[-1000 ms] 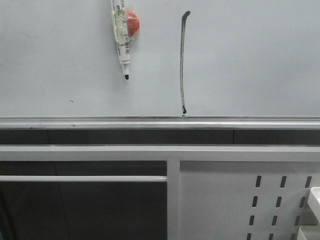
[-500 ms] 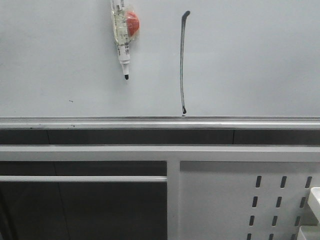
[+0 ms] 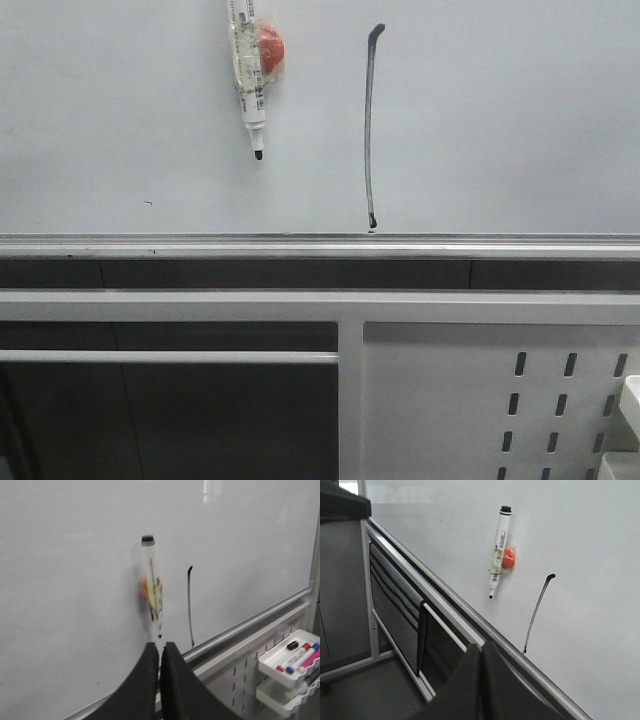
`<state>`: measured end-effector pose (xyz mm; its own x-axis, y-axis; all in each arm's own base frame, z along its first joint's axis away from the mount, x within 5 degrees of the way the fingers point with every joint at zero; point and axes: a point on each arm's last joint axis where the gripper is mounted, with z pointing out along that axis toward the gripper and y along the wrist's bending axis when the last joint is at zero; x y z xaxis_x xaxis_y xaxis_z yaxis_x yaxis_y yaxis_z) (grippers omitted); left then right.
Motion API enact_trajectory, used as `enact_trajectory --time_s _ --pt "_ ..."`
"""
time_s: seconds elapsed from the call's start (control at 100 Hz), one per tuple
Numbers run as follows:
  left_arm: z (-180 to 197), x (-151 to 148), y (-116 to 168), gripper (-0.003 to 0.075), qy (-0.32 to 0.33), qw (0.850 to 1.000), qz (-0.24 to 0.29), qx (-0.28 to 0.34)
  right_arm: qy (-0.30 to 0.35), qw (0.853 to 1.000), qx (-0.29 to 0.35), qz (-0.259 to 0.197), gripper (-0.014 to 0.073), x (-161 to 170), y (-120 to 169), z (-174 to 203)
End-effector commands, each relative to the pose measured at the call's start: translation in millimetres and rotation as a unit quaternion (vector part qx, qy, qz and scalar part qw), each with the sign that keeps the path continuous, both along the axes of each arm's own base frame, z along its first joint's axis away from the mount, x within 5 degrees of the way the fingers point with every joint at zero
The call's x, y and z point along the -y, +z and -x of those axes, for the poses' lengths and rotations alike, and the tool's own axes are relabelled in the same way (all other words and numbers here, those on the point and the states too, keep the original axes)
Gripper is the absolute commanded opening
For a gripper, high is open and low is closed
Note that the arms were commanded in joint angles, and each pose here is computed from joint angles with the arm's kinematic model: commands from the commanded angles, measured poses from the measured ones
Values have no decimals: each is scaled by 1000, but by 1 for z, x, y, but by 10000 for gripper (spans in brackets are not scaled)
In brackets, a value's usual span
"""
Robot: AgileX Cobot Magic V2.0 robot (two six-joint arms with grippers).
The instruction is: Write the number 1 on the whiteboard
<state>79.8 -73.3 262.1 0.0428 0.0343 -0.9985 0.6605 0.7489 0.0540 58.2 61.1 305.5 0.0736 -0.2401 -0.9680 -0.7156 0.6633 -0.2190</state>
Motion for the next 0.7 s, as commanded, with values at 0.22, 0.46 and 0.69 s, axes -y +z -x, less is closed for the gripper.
enact_trajectory --time_s 0.22,0.46,0.69 --pt "12 -35 -35 -20 92 989 89 77 -19 999 25 -27 -50 3 13 -2" --pt "23 -52 -43 -20 174 978 63 95 -19 999 25 -27 -50 3 13 -2" --pt "26 -60 -67 -20 241 967 75 -42 -19 999 25 -27 -50 3 13 -2"
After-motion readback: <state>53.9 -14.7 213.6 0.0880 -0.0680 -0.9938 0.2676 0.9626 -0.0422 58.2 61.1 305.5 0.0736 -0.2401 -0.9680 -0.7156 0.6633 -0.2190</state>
